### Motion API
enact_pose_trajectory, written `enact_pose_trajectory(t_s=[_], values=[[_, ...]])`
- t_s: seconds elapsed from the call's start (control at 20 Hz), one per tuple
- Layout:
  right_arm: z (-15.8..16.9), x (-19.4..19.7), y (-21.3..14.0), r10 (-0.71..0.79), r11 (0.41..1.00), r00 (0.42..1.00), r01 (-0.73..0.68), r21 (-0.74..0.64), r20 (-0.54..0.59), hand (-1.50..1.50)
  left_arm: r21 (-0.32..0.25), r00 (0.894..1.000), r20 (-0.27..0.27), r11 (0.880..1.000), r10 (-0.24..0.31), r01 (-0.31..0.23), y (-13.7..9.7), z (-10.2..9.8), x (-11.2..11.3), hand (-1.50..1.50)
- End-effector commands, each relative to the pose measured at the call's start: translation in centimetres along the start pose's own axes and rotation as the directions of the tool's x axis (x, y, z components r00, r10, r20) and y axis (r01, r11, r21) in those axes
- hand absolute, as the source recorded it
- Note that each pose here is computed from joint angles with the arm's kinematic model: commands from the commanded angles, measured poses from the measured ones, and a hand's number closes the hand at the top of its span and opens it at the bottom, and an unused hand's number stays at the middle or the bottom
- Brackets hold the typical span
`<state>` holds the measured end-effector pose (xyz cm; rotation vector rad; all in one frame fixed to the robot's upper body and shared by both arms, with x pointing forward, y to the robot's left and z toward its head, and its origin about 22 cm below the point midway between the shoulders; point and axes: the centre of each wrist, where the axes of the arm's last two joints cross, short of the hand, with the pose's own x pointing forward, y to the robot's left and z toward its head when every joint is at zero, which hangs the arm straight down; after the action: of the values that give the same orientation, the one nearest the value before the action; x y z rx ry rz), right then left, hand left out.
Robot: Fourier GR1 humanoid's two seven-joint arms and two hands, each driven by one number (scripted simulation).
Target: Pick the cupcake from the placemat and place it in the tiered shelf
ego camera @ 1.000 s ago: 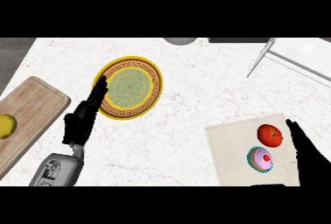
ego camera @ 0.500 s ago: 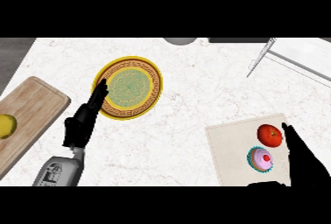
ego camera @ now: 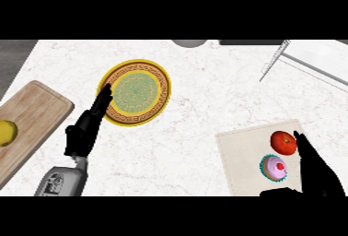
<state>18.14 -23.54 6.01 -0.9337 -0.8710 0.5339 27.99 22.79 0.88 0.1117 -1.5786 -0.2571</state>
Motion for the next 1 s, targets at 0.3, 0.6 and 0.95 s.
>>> enact_pose_trajectory(t_s=[0.3,0.6,0.95], values=[[0.0,-1.7,1.3,0.024,0.999,1.0,-0.024,0.047,0.006,-1.5,-0.006,1.0,-0.007,1.0,0.009,-0.009,-1.2,-0.6,2.4,0.0],[0.7,-1.3,3.5,0.076,0.993,0.996,-0.079,0.089,0.04,1.5,0.007,1.0,-0.017,1.0,-0.003,0.003,1.0,-1.0,1.1,0.0],[-1.5,0.2,0.8,0.131,0.991,0.987,-0.13,-0.015,0.09,1.5,-0.012,1.0,-0.011,1.0,0.001,-0.001,-0.9,-1.5,1.1,0.0]])
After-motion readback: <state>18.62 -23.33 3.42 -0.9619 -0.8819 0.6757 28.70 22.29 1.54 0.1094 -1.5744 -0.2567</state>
